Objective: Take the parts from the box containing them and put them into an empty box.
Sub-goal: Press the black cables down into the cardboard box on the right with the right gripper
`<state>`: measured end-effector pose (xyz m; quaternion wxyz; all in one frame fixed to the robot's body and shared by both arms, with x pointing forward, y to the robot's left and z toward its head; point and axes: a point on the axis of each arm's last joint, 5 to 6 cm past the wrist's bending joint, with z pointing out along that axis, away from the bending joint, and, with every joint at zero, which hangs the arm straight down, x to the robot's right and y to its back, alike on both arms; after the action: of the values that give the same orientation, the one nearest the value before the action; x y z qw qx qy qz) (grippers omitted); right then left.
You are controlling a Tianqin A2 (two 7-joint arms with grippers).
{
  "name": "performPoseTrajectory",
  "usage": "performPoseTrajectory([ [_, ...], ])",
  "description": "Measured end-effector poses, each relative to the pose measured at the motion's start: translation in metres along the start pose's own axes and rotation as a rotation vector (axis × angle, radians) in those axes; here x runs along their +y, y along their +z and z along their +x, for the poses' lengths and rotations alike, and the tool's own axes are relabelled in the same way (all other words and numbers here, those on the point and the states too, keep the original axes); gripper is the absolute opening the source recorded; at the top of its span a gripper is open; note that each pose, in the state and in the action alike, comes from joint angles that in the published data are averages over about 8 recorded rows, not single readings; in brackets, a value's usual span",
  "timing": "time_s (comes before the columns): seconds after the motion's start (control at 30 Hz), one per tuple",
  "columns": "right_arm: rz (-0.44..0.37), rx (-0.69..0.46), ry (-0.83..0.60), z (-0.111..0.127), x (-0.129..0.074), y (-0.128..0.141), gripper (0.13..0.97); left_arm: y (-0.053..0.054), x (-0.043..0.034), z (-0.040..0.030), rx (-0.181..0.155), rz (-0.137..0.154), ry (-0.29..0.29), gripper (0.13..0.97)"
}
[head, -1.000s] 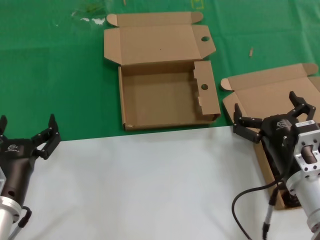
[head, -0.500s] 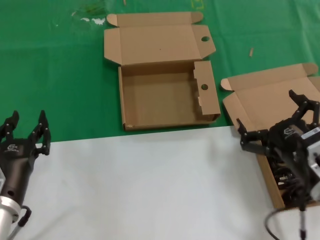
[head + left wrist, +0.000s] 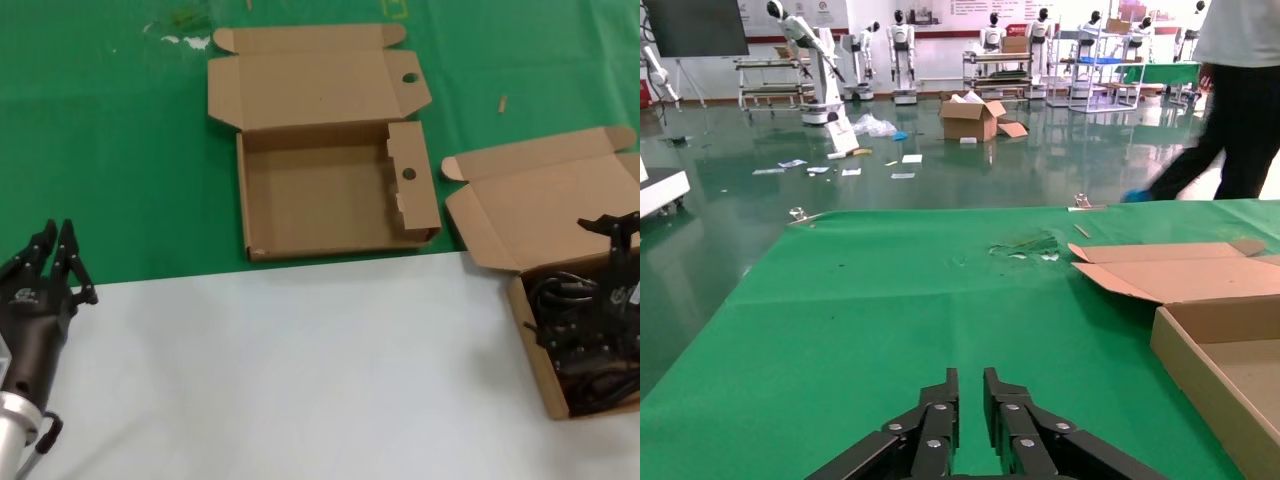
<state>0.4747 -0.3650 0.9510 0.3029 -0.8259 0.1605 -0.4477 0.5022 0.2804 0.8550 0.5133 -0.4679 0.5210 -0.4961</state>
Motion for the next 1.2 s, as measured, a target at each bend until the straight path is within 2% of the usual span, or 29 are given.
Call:
performPoseTrajectory([
  [0.23, -0.1, -0.162, -0.155, 0.031, -0.001, -0.007, 0.966, 0.0, 0.0, 0.0, 0.0, 0.0, 0.0, 0.18],
  [0.53, -0.213, -0.357, -0.31, 0.066, -0.001, -0.004, 0.966, 0.0, 0.0, 0.0, 0.0, 0.0, 0.0, 0.14],
  [0.8, -0.266, -0.425, -0.367, 0.092, -0.004, 0.005, 0.963, 0.0, 0.0, 0.0, 0.0, 0.0, 0.0, 0.14],
  [1.2, -0.287, -0.448, -0.375, 0.11, -0.007, 0.029, 0.923, 0.0, 0.0, 0.0, 0.0, 0.0, 0.0, 0.14],
])
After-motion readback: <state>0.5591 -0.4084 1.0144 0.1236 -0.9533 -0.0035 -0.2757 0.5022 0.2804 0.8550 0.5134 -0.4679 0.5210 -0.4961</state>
